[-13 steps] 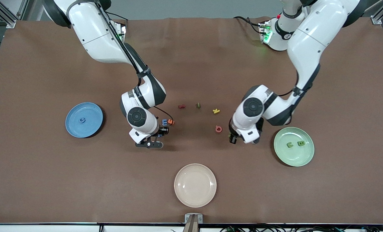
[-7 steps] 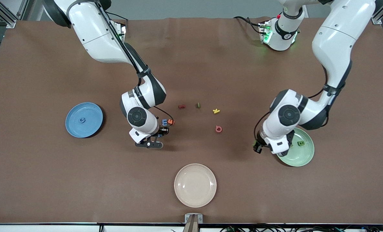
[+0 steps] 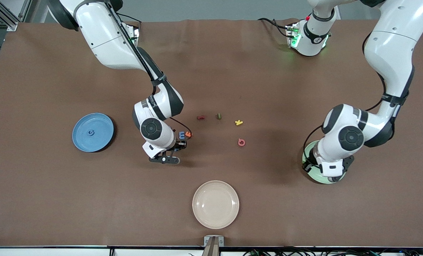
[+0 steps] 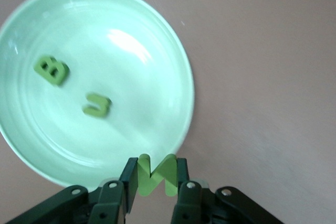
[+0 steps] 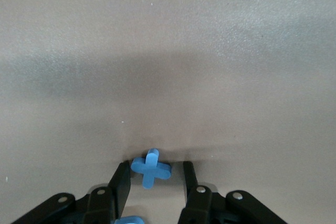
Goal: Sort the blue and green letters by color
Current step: 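Lower the green z onto the green plate and open the left gripper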
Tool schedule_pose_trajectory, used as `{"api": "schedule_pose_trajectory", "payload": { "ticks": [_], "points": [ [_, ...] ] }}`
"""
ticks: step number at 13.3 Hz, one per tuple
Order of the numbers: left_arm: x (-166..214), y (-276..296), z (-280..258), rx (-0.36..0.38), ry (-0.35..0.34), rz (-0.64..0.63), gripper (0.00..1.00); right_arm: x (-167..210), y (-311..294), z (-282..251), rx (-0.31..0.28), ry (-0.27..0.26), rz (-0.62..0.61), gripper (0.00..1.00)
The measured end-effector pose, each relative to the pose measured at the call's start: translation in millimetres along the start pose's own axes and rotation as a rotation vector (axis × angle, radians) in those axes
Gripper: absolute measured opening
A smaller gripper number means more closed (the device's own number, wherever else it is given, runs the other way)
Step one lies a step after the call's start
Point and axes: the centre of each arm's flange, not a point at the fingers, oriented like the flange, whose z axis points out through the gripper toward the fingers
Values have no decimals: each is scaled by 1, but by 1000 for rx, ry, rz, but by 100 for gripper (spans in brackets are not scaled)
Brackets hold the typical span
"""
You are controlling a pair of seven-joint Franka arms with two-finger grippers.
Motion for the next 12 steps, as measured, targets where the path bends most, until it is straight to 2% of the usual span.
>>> {"api": "schedule_pose_trajectory", "payload": {
  "ticks": [8,12],
  "points": [
    [14,-14,20,16,-29,97,33,7,3,-6,1,17,16,47],
    [36,-31,26,26,-28,155,33,4,-1,-4,1,18,16,47]
  ]
}}
